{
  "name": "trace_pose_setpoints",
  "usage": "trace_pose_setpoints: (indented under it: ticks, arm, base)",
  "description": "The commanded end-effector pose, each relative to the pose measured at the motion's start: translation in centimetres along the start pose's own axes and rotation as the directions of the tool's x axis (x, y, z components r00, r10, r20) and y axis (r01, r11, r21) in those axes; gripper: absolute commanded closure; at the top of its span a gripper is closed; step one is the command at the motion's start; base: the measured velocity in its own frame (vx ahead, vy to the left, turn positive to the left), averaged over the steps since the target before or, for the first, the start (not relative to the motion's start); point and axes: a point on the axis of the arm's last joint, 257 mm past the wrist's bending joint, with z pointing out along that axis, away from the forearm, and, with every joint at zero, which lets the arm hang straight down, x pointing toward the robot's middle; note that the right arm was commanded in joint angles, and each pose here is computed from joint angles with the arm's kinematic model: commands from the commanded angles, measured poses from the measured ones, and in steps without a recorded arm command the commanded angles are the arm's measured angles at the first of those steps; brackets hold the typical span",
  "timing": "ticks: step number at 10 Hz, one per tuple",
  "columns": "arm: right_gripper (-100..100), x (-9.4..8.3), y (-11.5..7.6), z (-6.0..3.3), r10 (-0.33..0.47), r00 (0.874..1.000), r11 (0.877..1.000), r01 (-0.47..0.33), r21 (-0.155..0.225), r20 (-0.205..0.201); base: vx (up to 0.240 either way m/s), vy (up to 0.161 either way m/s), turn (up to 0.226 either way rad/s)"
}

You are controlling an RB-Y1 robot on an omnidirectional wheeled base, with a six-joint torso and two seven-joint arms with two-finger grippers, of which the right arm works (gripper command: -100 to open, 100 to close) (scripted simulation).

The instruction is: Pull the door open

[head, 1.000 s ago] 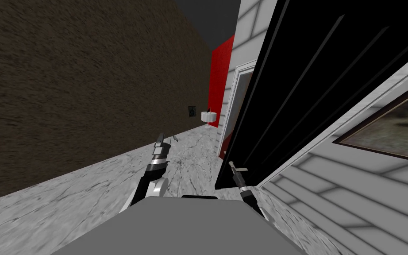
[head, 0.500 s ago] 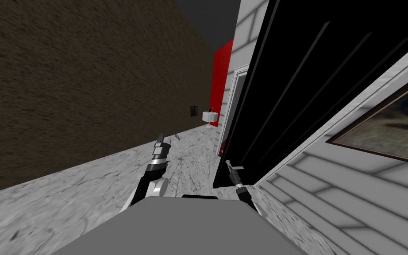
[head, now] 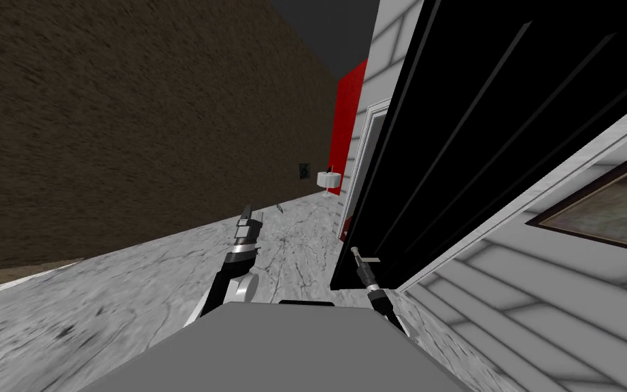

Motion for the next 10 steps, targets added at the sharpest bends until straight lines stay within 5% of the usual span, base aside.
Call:
trace_pose_setpoints:
  ticks: [1, 5, 10]
  arm:
    - [100, -0.9, -0.5, -1.27, 0.006, 1.0, 1.0, -0.006, 0.008, 0.008]
    - [100, -4.3, -0.2, -3.38, 0.001, 0.999, 1.0, -0.002, 0.005, 0.041]
    - [100, -6.5, 0.2, -4.74, -0.003, 0.998, 1.0, 0.003, 0.002, 0.061]
  base:
    - [-0.173, -0.028, 0.281]
    - [-0.2, -0.051, 0.231]
    - [-0.13, -0.055, 0.138]
